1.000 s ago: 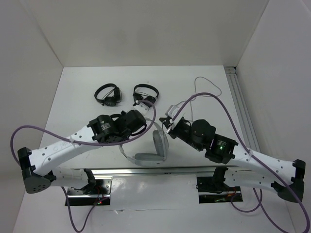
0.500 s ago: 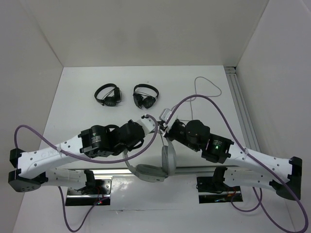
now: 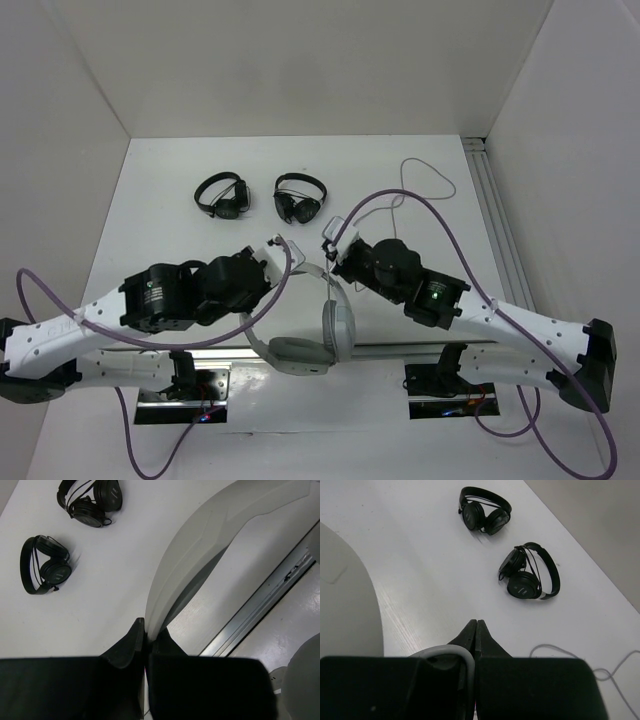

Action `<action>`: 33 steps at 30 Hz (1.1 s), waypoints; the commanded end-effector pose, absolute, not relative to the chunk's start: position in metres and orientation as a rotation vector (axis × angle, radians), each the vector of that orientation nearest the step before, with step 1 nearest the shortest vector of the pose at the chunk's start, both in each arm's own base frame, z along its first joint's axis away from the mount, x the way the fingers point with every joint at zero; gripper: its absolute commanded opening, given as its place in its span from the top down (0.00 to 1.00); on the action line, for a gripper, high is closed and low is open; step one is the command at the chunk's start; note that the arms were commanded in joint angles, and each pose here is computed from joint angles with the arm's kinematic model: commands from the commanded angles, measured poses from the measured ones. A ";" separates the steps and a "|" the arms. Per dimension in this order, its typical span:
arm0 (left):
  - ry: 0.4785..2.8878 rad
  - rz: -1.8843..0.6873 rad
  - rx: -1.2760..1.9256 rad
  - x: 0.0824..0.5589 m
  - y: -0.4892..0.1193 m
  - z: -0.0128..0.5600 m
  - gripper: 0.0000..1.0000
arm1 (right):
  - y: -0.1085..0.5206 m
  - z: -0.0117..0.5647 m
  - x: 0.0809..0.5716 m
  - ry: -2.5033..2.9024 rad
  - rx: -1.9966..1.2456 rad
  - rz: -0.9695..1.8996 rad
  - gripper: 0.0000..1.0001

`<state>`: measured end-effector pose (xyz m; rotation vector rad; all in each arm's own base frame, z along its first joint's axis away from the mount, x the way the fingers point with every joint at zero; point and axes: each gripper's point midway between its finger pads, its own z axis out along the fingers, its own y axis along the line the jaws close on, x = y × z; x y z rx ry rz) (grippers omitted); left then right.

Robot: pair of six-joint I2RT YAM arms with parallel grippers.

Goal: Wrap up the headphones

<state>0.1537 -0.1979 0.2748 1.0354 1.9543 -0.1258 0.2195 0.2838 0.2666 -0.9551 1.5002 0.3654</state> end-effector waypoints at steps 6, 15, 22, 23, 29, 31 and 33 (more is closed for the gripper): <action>1.709 -0.482 0.981 0.132 -0.221 0.342 1.00 | 0.295 0.293 0.232 1.419 -0.887 0.506 0.91; 1.661 -0.535 0.733 0.145 -0.213 0.394 1.00 | 0.307 0.306 0.229 1.331 -0.890 0.680 0.82; 1.607 -0.648 0.515 0.150 -0.206 0.442 1.00 | 0.333 0.289 0.222 1.269 -0.908 0.910 0.57; 1.603 -0.672 0.466 0.151 -0.204 0.450 1.00 | 0.336 0.286 0.221 1.273 -0.897 0.949 0.54; 1.597 -0.600 0.153 0.175 -0.174 0.484 1.00 | 0.354 0.253 0.240 1.288 -0.871 1.140 0.48; 1.598 -0.542 0.013 0.186 -0.161 0.491 1.00 | 0.359 0.239 0.248 1.285 -0.862 1.201 0.48; 1.572 -0.524 -0.087 0.193 -0.157 0.500 1.00 | 0.364 0.218 0.248 1.333 -0.855 1.285 0.53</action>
